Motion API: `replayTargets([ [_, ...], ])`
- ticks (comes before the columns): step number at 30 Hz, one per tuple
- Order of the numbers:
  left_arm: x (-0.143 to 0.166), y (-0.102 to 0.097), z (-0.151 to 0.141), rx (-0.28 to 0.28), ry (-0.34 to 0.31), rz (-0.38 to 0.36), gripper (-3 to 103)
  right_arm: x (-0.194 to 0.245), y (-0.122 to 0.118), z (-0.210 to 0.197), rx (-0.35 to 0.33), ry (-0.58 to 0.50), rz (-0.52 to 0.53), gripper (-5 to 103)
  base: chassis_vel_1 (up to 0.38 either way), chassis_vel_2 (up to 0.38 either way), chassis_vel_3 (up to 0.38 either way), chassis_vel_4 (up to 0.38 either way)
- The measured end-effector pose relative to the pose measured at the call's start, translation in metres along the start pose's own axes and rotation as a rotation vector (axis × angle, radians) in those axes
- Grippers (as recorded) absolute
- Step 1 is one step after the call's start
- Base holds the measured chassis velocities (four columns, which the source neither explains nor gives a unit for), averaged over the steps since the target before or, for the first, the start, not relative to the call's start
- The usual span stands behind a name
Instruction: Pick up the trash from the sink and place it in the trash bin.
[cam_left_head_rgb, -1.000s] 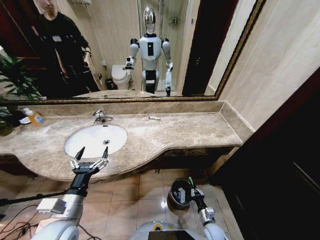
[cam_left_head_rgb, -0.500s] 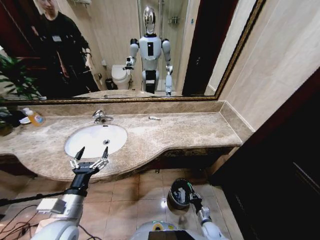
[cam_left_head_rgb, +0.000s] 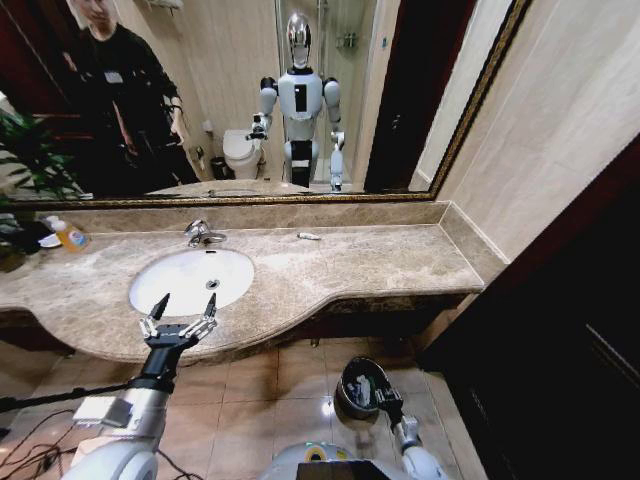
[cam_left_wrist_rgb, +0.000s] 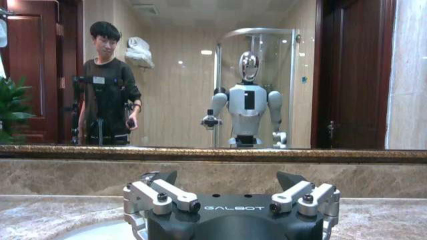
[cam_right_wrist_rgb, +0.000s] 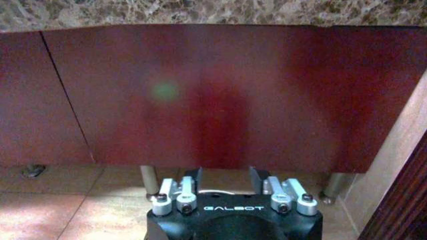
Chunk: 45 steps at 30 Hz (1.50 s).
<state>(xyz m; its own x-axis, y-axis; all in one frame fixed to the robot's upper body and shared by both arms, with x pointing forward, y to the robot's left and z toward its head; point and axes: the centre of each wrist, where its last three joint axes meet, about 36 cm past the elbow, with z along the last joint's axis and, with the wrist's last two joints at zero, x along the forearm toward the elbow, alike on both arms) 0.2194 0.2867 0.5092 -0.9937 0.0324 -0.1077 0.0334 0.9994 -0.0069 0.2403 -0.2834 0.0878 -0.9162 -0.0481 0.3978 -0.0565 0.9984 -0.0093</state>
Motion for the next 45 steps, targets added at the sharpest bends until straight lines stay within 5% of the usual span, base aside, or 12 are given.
replayTargets([
  [15, 0.000, 0.000, 0.000, 0.000, 0.000, 0.000, 100, -0.002, 0.013, -0.015, -0.005, -0.026, -0.016, 99, 0.000, 0.000, 0.000, 0.000],
  [33, 0.000, 0.000, 0.000, 0.000, 0.000, 0.000, 100, 0.002, 0.006, -0.029, -0.002, -0.047, -0.007, 100, 0.000, 0.000, 0.000, 0.000],
  [45, 0.000, 0.000, 0.000, 0.000, 0.000, 0.000, 100, 0.033, 0.001, -0.161, -0.060, -0.212, -0.011, 100, 0.000, 0.000, 0.000, 0.000],
])
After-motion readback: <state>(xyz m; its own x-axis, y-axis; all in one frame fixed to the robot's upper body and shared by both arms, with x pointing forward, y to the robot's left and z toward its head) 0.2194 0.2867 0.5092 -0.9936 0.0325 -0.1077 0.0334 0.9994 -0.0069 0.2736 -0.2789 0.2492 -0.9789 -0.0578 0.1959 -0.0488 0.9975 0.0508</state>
